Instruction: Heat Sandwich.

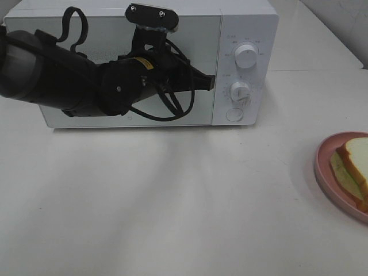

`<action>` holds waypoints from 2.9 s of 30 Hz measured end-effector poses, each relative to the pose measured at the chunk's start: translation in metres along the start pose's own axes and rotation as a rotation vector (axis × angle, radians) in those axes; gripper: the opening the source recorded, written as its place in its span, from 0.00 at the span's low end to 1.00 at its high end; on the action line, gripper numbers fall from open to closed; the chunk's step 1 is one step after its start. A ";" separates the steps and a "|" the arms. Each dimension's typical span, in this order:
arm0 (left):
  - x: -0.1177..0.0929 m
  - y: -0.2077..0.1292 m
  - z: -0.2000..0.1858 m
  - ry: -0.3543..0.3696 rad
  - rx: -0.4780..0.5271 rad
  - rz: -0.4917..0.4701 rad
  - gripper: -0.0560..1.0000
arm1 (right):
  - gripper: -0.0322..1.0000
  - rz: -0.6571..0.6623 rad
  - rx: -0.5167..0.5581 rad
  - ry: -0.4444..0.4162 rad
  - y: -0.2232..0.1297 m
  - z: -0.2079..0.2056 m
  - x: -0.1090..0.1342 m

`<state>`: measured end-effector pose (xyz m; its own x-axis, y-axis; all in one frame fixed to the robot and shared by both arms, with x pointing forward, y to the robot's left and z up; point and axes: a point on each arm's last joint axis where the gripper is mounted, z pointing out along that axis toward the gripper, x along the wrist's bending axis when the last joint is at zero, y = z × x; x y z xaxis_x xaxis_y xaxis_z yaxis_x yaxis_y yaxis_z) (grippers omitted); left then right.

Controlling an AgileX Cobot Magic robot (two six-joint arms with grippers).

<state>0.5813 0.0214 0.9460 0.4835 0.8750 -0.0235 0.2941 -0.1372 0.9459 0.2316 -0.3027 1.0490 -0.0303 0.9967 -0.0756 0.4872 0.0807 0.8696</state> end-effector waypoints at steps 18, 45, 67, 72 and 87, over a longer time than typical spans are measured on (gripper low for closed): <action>0.000 0.004 -0.003 -0.003 0.013 -0.017 0.05 | 0.77 0.000 0.000 0.000 0.000 0.000 0.000; -0.010 0.030 -0.064 -0.255 0.489 -0.075 0.10 | 0.77 0.000 0.000 0.000 0.000 0.000 0.000; 0.041 0.050 -0.161 -0.224 1.049 0.029 0.99 | 0.77 0.000 0.000 0.000 0.000 0.000 0.000; 0.100 0.071 -0.191 -0.087 1.010 -0.125 0.99 | 0.77 0.000 0.000 0.000 0.000 0.000 0.000; 0.167 0.055 -0.296 0.269 0.888 -0.405 0.99 | 0.77 0.000 0.000 0.000 0.000 0.000 0.000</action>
<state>0.4344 0.2978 1.0898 0.0418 0.9929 -0.1116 0.9546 -0.0067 0.2977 0.2316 -0.3027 1.0490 -0.0303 0.9967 -0.0756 0.4872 0.0807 0.8696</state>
